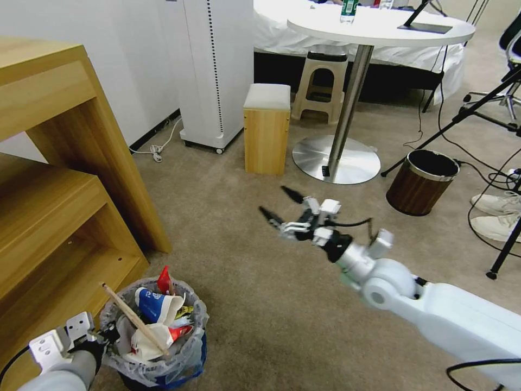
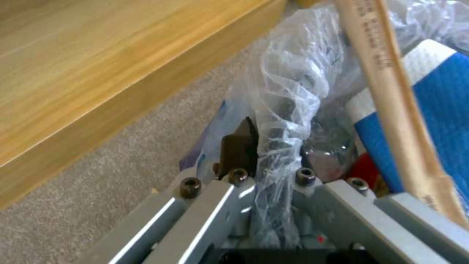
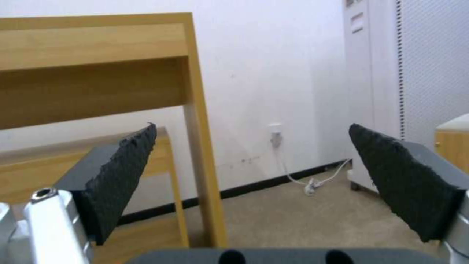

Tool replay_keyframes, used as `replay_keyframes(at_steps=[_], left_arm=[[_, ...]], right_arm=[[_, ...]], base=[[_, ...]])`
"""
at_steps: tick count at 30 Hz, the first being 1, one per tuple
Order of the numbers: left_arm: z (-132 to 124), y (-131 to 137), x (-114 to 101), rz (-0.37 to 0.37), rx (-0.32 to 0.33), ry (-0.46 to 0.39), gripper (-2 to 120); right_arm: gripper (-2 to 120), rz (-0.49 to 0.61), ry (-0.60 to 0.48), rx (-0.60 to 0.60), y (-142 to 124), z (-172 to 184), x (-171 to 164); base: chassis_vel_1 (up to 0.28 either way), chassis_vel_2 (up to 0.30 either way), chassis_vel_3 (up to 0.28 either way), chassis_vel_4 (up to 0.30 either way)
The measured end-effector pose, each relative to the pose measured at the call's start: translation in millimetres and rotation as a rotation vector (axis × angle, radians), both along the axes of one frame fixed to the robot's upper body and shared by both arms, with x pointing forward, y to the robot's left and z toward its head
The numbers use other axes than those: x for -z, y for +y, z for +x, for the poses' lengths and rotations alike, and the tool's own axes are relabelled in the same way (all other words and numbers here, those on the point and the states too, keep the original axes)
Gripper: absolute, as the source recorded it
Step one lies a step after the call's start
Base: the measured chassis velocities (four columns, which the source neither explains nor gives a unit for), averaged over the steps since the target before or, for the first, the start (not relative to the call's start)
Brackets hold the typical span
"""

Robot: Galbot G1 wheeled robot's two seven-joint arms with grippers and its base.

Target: Pick up the trash bin and place the garbage on the floor into it.

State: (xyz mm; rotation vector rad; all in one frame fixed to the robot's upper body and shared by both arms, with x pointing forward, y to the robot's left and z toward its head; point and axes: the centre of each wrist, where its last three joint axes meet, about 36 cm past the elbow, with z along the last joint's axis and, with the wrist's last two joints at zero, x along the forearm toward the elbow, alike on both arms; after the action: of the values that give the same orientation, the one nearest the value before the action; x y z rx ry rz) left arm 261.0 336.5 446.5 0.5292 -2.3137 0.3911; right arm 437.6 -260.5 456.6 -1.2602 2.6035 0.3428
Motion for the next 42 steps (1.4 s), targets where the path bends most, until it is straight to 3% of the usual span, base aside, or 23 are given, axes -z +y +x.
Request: replay_keyframes(at_steps=[15,18,31,37,42], left_arm=[[4.9,5.2,11.4,0.002,-0.024,0.005,3],[3.3,7.6,15.2,0.012,-0.033,0.012,17],[-1.4,8.9,17.6,0.023,-0.038,0.012,61],[-1.7,9.1,7.2,0.057,-0.035,-0.025,87],[-0.7,11.3,2.1,0.092,-0.038,-0.053,99]], right_arm=[[100,0.003,-0.009,0.003,3.4,3.3,2.7],[100,0.006,-0.009,-0.001,7.6,2.7,4.5],[100,0.008,-0.011,-0.006,13.3,3.0,11.7],[100,0.020,-0.019,-0.015,20.9,3.4,16.3],[100,0.025,-0.024,-0.021,25.9,4.7,17.5]], base=[[0.000,0.000,0.000,0.000],[0.000,0.000,0.000,0.000],[0.000,0.000,0.000,0.000],[0.000,0.000,0.000,0.000],[0.000,0.000,0.000,0.000]])
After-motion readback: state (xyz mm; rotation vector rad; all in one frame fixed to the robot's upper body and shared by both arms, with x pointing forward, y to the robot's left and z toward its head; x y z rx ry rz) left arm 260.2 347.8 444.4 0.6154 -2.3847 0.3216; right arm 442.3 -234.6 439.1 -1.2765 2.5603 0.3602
